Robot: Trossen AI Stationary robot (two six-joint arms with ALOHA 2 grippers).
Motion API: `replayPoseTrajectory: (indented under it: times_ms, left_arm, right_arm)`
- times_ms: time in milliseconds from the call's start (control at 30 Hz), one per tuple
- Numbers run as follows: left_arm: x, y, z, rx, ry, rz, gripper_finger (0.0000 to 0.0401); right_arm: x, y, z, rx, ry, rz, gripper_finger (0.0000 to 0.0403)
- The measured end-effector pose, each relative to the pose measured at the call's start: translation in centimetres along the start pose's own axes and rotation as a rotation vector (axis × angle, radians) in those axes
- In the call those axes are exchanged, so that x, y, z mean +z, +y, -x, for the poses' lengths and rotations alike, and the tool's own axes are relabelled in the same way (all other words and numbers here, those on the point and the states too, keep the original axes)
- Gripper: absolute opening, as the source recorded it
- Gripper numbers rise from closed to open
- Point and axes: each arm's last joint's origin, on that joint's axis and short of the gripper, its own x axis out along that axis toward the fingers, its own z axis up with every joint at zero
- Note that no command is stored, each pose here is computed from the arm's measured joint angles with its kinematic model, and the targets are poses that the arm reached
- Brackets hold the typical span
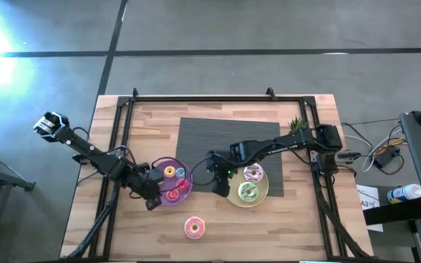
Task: Pick & Place donuts
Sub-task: Put the large pink donut on the brown plate
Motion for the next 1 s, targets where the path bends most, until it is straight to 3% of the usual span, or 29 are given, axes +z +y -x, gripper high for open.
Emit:
replayPoseTrajectory:
  times_ms: [133, 233, 467, 700, 1000]
  left_arm:
    - [1.0, -1.6, 0.0, -0.15, -0.095, 0.021, 0.0124]
    - [1.3, -2.3, -0.5, -0.192, -0.131, 0.009, 0.0123]
    - [2.5, -4.5, -2.1, -0.162, -0.123, -0.015, 0.0122]
    - [4.1, -7.6, -4.2, -0.071, -0.041, -0.062, 0.0121]
    - [5.2, -10.4, -6.8, -0.078, 0.037, -0.111, 0.0122]
  right_arm:
    - [-0.1, 0.3, -0.4, -0.011, -0.004, -0.042, 0.0194]
    - [-0.5, 1.1, 0.0, -0.054, -0.023, -0.06, 0.0194]
    - [-2.0, 2.2, 2.8, -0.132, -0.003, -0.009, 0.0194]
    - [-4.7, 3.0, 4.8, -0.119, 0.008, 0.027, 0.0194]
    - [-9.5, 4.1, 7.2, -0.159, -0.09, -0.032, 0.0194]
